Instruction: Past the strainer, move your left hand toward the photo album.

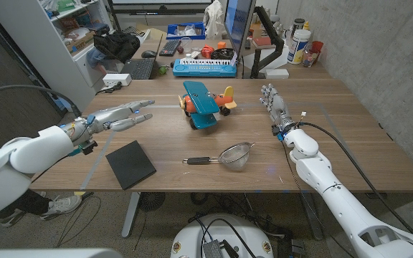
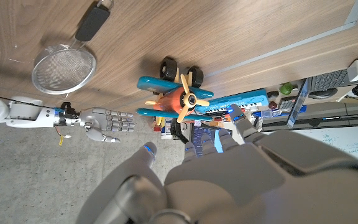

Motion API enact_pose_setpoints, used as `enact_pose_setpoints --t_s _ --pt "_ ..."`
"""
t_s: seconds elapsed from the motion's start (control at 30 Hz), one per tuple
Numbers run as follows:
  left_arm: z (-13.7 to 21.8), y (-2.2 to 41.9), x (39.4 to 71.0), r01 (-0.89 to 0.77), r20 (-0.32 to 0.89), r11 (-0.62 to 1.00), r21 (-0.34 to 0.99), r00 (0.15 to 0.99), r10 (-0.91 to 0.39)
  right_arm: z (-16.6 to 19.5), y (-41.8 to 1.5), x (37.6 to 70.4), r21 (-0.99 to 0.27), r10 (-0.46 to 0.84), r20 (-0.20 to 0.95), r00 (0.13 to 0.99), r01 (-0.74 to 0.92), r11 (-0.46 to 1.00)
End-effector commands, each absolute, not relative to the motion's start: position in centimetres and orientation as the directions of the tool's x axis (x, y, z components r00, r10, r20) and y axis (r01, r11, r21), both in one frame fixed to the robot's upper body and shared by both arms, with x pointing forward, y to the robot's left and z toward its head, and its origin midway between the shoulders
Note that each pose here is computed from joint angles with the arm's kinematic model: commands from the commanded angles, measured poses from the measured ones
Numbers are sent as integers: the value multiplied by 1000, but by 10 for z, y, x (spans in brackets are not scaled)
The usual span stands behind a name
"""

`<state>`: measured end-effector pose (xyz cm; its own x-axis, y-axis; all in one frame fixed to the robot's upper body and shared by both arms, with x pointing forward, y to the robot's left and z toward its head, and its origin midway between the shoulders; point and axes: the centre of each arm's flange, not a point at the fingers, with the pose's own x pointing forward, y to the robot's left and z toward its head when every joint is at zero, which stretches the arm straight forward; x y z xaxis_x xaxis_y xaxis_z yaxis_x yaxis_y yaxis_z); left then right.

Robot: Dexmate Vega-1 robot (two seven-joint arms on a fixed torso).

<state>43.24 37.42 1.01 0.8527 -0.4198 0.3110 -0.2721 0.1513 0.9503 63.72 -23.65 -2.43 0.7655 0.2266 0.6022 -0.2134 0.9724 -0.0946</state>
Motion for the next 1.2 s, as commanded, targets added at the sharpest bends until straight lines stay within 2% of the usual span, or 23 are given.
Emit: enact_pose_setpoints --t_s 0.03,0.8,1.2 --pt "4 372 436 -255 283 122 959 857 -431 -24 -234 638 -97 226 603 765 -211 973" --pt "-3 370 432 -231 231 54 971 872 -430 -26 -232 639 -98 228 601 766 -212 972" --pt "-4 367 427 -230 193 -37 972 883 -427 -27 -231 640 -108 233 601 765 -211 971"
